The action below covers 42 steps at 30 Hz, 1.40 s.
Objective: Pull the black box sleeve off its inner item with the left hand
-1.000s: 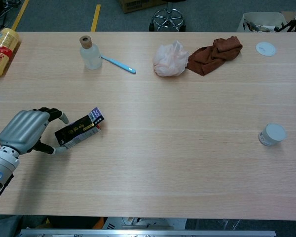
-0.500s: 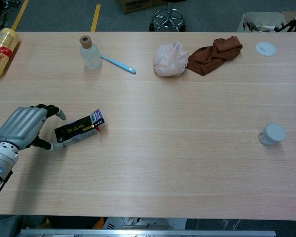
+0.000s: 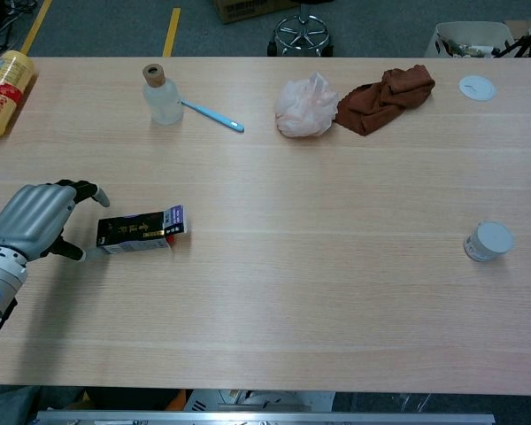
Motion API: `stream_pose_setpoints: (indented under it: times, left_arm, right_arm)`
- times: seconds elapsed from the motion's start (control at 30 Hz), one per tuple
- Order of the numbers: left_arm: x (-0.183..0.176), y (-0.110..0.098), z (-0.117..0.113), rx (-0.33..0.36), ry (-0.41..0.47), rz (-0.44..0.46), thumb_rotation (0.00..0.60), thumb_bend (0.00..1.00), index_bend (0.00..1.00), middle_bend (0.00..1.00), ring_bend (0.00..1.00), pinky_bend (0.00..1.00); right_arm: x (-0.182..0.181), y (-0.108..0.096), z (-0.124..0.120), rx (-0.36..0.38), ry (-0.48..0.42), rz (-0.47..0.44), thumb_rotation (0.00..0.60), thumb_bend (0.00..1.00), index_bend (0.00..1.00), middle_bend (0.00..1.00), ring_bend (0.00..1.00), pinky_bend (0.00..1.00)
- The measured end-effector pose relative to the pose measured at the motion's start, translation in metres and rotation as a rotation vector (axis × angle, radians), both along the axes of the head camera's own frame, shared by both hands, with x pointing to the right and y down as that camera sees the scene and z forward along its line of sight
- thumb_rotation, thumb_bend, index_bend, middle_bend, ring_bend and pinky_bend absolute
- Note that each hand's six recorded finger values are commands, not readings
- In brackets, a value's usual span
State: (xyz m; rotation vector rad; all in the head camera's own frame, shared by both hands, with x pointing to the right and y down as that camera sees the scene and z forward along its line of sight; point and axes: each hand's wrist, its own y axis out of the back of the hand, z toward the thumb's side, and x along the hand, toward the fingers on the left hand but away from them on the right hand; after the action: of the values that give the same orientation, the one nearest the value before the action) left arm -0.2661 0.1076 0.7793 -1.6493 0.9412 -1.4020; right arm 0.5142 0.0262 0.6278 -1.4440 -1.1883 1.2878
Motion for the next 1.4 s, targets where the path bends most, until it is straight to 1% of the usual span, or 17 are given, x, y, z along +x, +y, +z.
stream_pose_setpoints:
  times: [0.2, 0.63, 0.97, 1.23, 1.4]
  left_arm:
    - [0.005, 0.004, 0.002, -0.033, 0.006, 0.001, 0.600, 0.10, 0.34, 0.31, 0.26, 0.34]
    - [-0.001, -0.008, 0.008, -0.037, -0.017, -0.023, 0.600, 0.10, 0.34, 0.31, 0.26, 0.34]
    - [-0.003, -0.010, 0.010, -0.043, -0.024, -0.032, 0.600, 0.11, 0.36, 0.29, 0.26, 0.34]
    - [0.002, -0.008, 0.010, -0.066, -0.013, -0.031, 0.600, 0.10, 0.36, 0.29, 0.26, 0.34]
    - [0.003, -0.010, 0.010, -0.067, -0.018, -0.032, 0.600, 0.10, 0.36, 0.29, 0.26, 0.34]
  right_arm:
    - [0.000, 0.000, 0.000, 0.000, 0.000, -0.001, 0.600, 0.24, 0.47, 0.38, 0.25, 0.29]
    - [0.001, 0.001, 0.001, -0.003, -0.002, 0.004, 0.600, 0.24, 0.47, 0.38, 0.24, 0.29]
    - [0.001, 0.001, 0.001, -0.006, -0.003, 0.005, 0.600, 0.24, 0.47, 0.38, 0.25, 0.29]
    - [0.001, 0.001, 0.002, -0.006, -0.004, 0.006, 0.600, 0.24, 0.47, 0.38, 0.25, 0.29]
    - [0.002, 0.002, 0.003, -0.009, -0.006, 0.007, 0.600, 0.24, 0.47, 0.38, 0.25, 0.29]
